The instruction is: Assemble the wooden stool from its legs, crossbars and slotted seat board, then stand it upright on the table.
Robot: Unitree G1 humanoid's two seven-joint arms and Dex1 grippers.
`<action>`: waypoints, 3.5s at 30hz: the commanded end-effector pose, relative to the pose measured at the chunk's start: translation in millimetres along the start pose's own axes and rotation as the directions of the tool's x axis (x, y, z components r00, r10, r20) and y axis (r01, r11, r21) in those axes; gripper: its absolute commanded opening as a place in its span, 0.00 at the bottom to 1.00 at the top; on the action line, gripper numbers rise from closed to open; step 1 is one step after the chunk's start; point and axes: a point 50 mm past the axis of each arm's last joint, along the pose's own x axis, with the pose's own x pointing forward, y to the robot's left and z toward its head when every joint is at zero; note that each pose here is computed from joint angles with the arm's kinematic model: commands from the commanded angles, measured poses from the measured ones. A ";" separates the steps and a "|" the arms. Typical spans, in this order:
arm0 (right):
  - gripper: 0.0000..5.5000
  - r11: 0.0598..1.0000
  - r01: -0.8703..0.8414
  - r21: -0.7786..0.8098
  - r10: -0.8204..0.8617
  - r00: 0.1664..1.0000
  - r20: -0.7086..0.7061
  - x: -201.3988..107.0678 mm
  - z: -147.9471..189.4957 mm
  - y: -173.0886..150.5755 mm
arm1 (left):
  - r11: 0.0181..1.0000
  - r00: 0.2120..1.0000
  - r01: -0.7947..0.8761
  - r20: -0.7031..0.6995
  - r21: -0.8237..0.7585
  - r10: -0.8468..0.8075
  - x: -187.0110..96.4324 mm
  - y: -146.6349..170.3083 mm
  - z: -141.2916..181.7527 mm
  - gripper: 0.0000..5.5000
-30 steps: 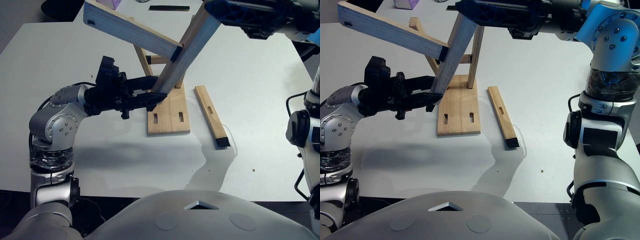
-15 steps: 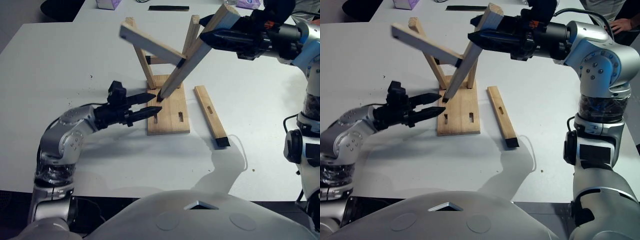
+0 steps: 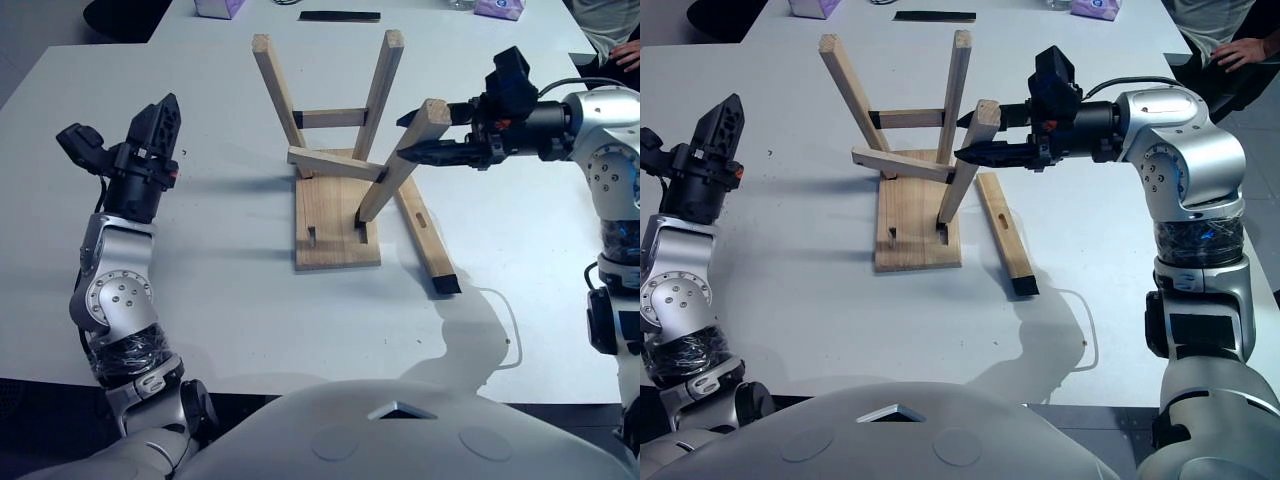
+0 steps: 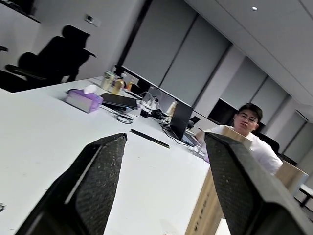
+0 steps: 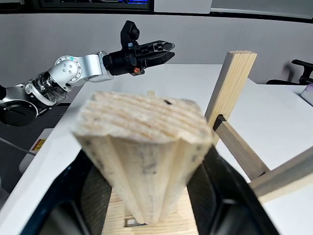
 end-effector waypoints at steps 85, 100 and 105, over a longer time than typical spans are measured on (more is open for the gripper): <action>0.58 0.502 0.865 0.032 -0.749 0.453 -0.483 28.0 -140.9 92.5 | 0.958 0.959 -0.284 -0.032 -0.036 0.283 -54.1 12.3 -43.1 0.53; 0.58 0.525 0.850 0.029 -0.597 0.393 -0.700 5.0 -160.5 125.7 | 0.944 0.945 -0.327 -0.017 -0.053 0.326 -61.7 9.6 -47.6 0.53; 0.49 0.494 0.869 0.008 -0.635 0.367 -0.680 1.2 -158.2 119.3 | 0.950 0.951 -0.310 0.002 -0.035 0.310 -54.3 8.8 -43.1 0.53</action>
